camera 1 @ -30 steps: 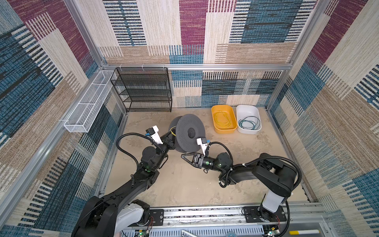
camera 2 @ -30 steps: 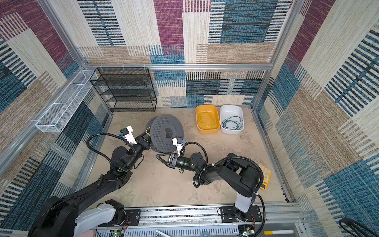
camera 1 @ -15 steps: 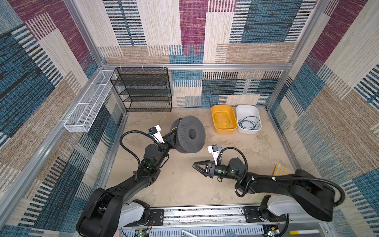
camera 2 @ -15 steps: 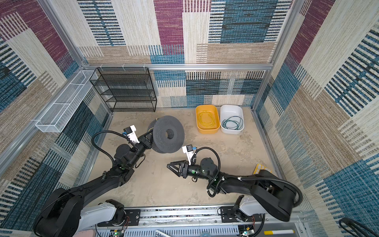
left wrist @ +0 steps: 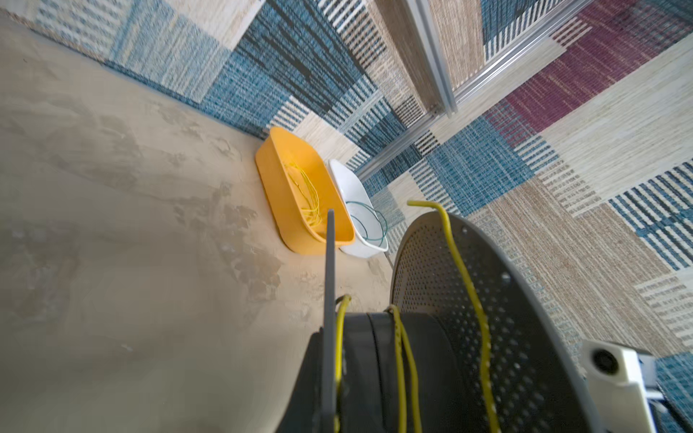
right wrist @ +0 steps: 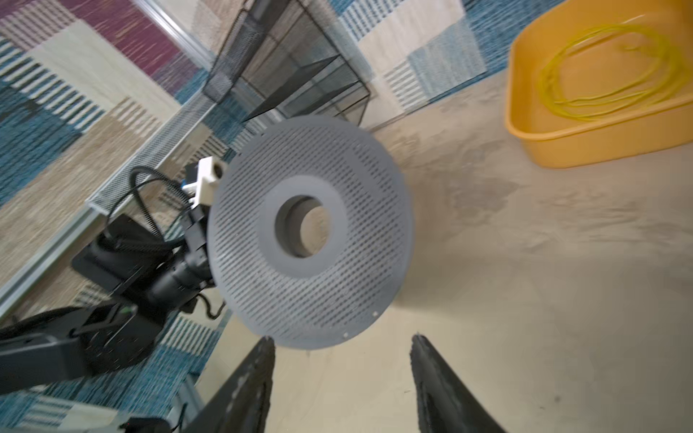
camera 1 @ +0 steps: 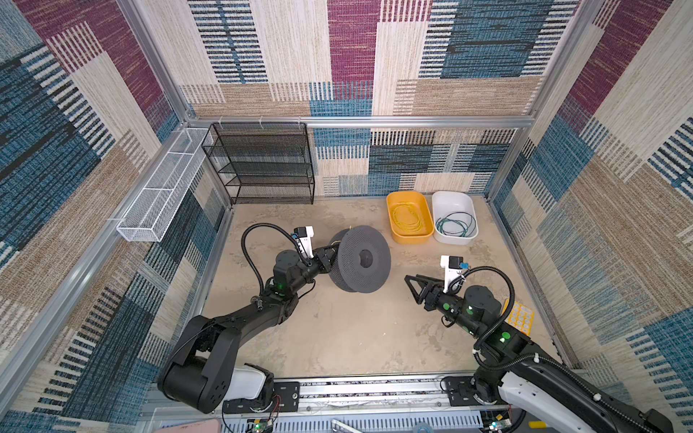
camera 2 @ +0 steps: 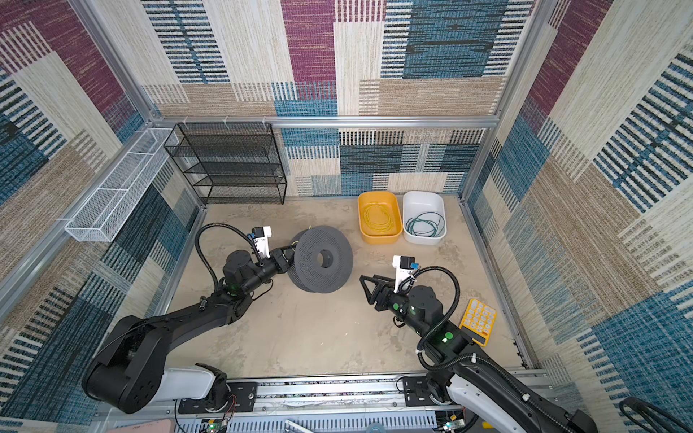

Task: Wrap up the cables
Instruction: 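Lower the spool flat onto the table with the left gripper and release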

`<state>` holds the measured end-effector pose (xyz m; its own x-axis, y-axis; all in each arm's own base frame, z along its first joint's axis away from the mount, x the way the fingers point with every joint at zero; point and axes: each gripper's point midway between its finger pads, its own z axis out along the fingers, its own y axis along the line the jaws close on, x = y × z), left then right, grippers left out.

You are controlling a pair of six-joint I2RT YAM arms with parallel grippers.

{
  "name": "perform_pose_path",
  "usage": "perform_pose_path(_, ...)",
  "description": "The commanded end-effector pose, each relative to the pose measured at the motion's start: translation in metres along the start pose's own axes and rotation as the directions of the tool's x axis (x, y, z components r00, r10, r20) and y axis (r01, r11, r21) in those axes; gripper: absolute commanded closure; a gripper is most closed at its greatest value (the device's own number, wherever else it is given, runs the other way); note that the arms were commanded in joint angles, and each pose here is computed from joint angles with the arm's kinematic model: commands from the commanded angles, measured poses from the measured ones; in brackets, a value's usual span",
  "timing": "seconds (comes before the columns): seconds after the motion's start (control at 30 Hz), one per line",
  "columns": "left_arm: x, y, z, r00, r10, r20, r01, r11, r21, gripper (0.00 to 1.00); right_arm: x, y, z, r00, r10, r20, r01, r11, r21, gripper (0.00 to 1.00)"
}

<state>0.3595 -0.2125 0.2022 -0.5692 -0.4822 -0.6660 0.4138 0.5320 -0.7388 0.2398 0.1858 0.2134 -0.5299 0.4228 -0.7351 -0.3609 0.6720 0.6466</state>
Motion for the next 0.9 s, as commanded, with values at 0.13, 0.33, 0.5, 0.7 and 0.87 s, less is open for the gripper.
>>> perform_pose_path(0.13,0.037,-0.008,0.024,0.971,-0.147,-0.187,0.183,0.964,0.194,1.00,-0.021,-0.035,0.023,0.995,-0.004,0.096,-0.006,0.995,0.103,0.37)
perform_pose_path(0.33,0.053,0.016,0.031,0.959,-0.185,-0.215,0.215,0.968,0.127,1.00,-0.018,-0.046,0.029,0.997,0.017,0.077,-0.025,0.995,0.101,0.36)
perform_pose_path(0.5,0.064,0.035,0.040,0.948,-0.182,-0.260,0.200,0.979,0.046,1.00,-0.014,-0.054,0.024,0.997,0.025,0.075,-0.034,0.993,0.113,0.35)
perform_pose_path(0.7,0.079,0.065,0.044,0.929,-0.186,-0.319,0.158,0.981,-0.110,0.97,-0.012,-0.053,0.021,0.997,0.032,0.074,-0.039,0.994,0.101,0.34)
perform_pose_path(0.87,0.087,0.092,0.036,0.922,-0.166,-0.350,0.072,0.961,-0.267,0.86,-0.013,-0.052,0.020,0.997,0.020,0.072,-0.028,0.994,0.107,0.34)
